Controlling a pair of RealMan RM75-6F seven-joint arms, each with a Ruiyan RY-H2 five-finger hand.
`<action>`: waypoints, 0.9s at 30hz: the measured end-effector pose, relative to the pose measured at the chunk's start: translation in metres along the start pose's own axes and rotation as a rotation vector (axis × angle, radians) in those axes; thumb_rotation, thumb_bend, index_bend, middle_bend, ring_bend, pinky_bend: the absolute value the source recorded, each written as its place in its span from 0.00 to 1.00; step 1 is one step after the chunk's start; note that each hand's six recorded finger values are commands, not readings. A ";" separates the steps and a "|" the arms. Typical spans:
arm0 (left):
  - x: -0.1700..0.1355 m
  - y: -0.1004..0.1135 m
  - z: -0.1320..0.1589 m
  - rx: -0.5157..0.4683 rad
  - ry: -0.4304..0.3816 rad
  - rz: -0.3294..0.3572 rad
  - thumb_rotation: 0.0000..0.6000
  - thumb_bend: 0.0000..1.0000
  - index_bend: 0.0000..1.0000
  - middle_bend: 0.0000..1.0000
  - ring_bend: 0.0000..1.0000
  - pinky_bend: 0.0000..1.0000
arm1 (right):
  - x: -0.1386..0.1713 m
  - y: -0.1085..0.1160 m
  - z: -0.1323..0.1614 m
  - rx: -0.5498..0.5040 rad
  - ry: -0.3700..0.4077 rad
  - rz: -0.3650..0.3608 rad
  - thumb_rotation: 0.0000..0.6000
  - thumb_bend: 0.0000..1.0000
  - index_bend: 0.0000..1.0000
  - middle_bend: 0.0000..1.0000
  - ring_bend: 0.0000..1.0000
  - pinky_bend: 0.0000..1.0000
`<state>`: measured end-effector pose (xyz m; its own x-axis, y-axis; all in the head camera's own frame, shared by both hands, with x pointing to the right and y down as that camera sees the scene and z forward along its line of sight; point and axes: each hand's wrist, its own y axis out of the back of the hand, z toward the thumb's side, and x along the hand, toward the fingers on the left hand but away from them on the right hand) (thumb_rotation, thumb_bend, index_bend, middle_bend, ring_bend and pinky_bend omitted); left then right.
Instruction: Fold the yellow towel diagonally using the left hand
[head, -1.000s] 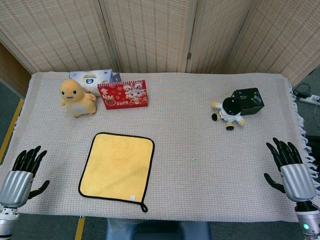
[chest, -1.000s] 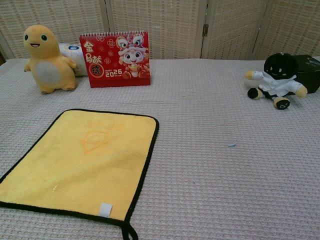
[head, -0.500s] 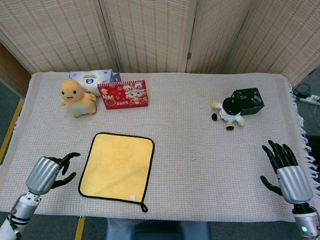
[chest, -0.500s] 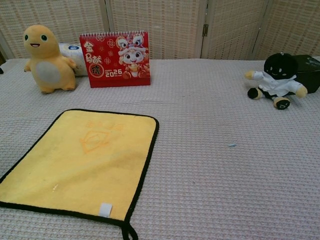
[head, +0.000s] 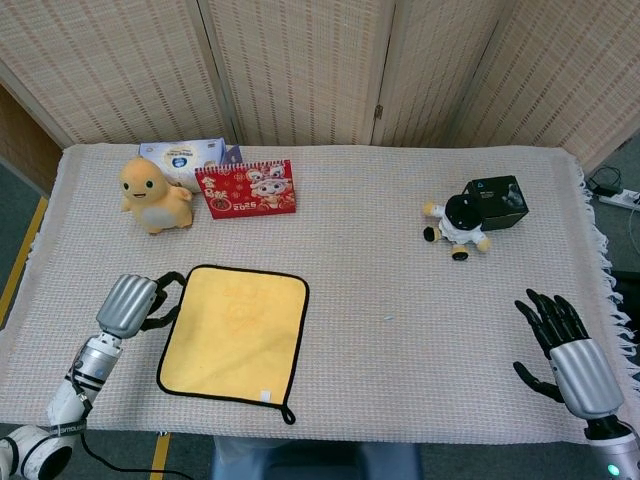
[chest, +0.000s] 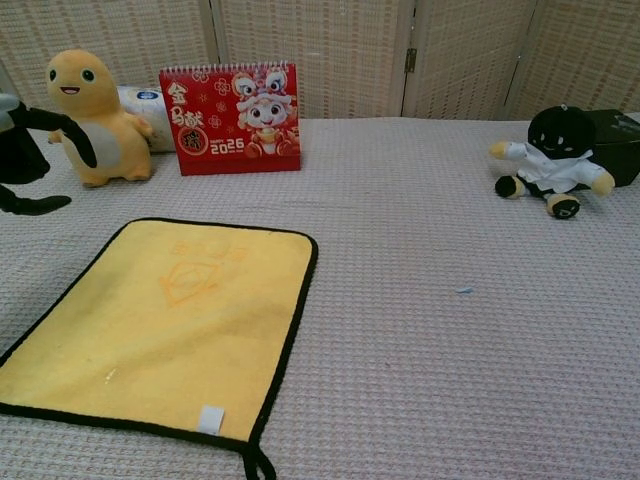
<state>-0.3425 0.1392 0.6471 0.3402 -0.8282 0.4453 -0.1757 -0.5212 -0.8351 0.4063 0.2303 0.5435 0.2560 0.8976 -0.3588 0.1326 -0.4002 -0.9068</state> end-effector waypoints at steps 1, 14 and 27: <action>0.005 -0.002 0.001 -0.004 0.006 -0.006 1.00 0.37 0.41 1.00 1.00 1.00 | 0.000 0.000 -0.001 -0.001 -0.002 0.000 1.00 0.33 0.00 0.00 0.00 0.00; 0.070 -0.043 0.006 -0.025 0.067 -0.098 1.00 0.38 0.44 1.00 1.00 1.00 | -0.003 0.000 -0.015 -0.020 -0.047 0.007 1.00 0.33 0.00 0.00 0.00 0.00; 0.111 -0.073 0.011 -0.097 0.088 -0.140 1.00 0.42 0.46 1.00 1.00 1.00 | -0.001 0.003 -0.030 -0.031 -0.101 0.008 1.00 0.33 0.00 0.00 0.00 0.00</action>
<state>-0.2821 0.0874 0.7540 0.2859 -0.7586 0.5854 -0.2221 -0.6468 -0.7296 0.4354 0.2226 0.5478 0.1599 0.9076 -0.3882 0.1612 -0.4120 -0.8968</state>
